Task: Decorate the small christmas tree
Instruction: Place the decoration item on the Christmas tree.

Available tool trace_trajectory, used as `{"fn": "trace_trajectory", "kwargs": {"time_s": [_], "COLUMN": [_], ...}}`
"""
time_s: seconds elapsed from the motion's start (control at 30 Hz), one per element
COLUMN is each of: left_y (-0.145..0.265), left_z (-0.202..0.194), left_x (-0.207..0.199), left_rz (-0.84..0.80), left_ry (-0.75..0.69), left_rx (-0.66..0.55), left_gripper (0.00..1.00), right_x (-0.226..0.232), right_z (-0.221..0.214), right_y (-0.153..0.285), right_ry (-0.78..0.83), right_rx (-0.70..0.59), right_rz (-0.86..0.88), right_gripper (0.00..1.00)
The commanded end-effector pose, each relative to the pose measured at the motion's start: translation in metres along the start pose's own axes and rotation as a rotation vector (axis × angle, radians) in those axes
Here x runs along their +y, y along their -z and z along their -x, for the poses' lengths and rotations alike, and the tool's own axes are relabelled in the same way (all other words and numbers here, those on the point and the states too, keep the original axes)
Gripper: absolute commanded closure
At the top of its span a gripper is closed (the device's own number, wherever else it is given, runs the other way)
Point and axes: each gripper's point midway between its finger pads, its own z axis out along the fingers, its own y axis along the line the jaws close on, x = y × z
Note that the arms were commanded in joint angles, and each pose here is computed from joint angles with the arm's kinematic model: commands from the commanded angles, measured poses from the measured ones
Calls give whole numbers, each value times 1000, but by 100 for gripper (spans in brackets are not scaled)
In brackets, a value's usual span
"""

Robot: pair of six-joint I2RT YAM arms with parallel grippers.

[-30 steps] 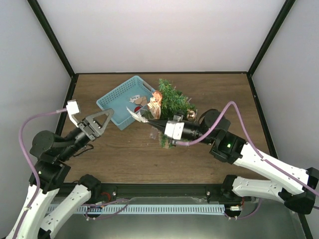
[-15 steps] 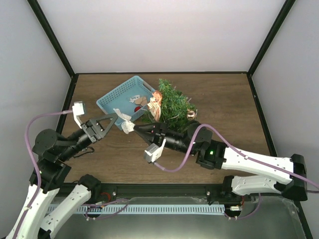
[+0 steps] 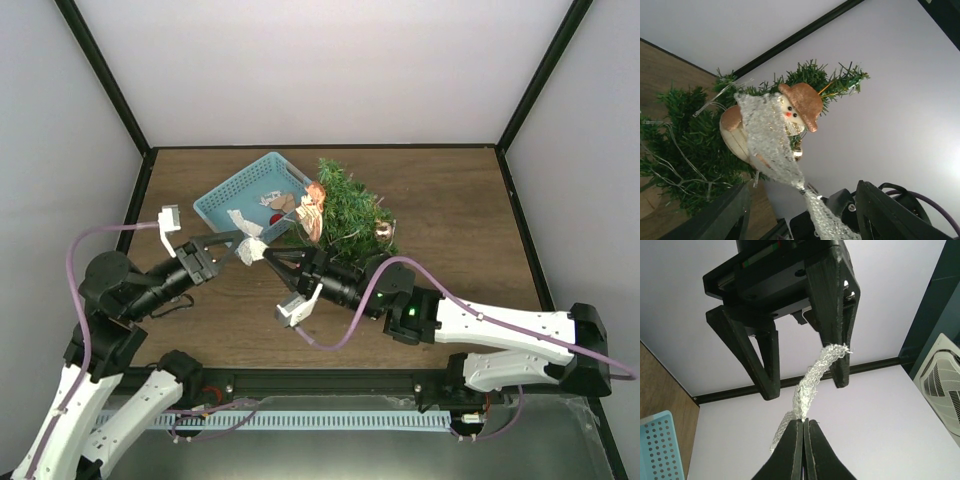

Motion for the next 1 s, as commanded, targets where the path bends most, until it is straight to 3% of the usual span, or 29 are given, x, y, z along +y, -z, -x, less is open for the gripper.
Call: {"fn": "trace_trajectory", "kwargs": {"time_s": [0.0,0.13,0.47,0.57,0.63,0.7,0.83,0.97], "left_y": [-3,-10,-14,-13,-12,-10,-7,-9], "left_z": [-2,-4,0,1,4,7,13,17], "left_x": [9,15,16,15,15,15,13,24], "left_rz": [16,-6,-23,-38,-38,-34,-24,57], "left_ry": [-8,29,64,68,60,46,-29,-111], "left_rx": [3,4,-19,-30,-48,-70,-106,-115], "left_gripper": [43,56,64,75,89,96,96,96], "right_x": [-7,-5,10,13,11,11,12,5], "right_z": [2,6,6,6,7,7,9,16], "right_y": [0,-1,0,0,2,4,12,32], "right_ry": [24,22,23,19,1,-29,-130,-385], "right_rx": [9,0,-1,-1,-3,-7,-15,-50], "right_rz": [-37,-27,22,32,30,38,72,93], "right_gripper": [99,99,99,99,98,93,79,48]}}
